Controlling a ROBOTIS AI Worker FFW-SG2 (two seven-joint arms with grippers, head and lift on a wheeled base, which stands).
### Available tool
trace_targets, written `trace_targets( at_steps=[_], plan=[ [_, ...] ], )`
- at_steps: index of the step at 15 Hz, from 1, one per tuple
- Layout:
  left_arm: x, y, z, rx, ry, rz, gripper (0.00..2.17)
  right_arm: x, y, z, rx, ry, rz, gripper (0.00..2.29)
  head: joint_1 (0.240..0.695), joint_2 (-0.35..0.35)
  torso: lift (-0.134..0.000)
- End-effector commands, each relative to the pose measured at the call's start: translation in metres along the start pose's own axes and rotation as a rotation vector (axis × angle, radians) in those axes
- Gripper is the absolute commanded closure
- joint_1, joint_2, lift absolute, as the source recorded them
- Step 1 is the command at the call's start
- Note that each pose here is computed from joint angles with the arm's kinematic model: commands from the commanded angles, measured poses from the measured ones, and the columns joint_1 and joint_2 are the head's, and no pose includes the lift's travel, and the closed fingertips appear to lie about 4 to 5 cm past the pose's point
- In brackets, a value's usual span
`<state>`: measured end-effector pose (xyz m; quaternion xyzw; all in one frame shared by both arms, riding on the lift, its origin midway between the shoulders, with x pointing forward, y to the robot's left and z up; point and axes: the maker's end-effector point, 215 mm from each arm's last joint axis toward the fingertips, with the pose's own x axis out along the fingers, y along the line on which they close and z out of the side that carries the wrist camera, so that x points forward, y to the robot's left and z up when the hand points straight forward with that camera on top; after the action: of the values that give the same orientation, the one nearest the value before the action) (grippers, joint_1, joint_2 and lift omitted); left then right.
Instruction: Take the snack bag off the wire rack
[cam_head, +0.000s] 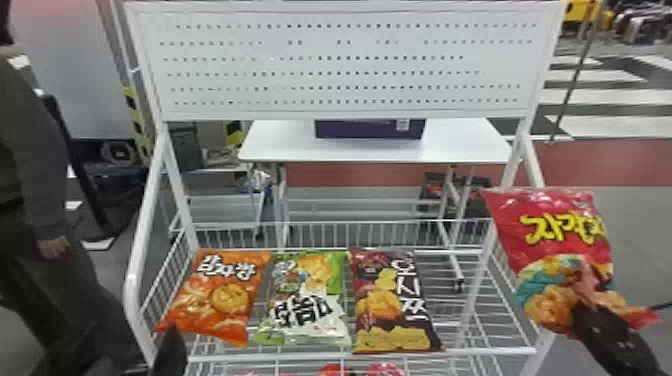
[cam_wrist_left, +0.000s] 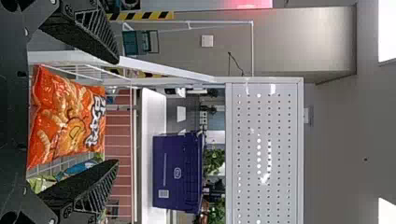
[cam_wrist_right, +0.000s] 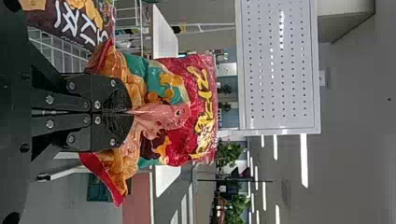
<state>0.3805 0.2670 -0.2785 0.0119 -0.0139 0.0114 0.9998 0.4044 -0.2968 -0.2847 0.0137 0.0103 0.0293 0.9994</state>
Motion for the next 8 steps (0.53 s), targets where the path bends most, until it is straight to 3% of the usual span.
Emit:
trace_targets(
  at_steps=[1, 8],
  plan=[
    [0.0002, 0.0011, 0.0012, 0.002, -0.002, 0.002, 0.13, 0.0006, 0.0001, 0.0009, -0.003, -0.001, 0.003, 2.02, 0.499, 0.000, 0.000],
    [0.0004, 0.0015, 0.0030, 0.001, -0.005, 0.002, 0.13, 0.0012, 0.0012, 0.0038, -0.002, -0.007, 0.005, 2.02, 0.499, 0.000, 0.000]
  ],
)
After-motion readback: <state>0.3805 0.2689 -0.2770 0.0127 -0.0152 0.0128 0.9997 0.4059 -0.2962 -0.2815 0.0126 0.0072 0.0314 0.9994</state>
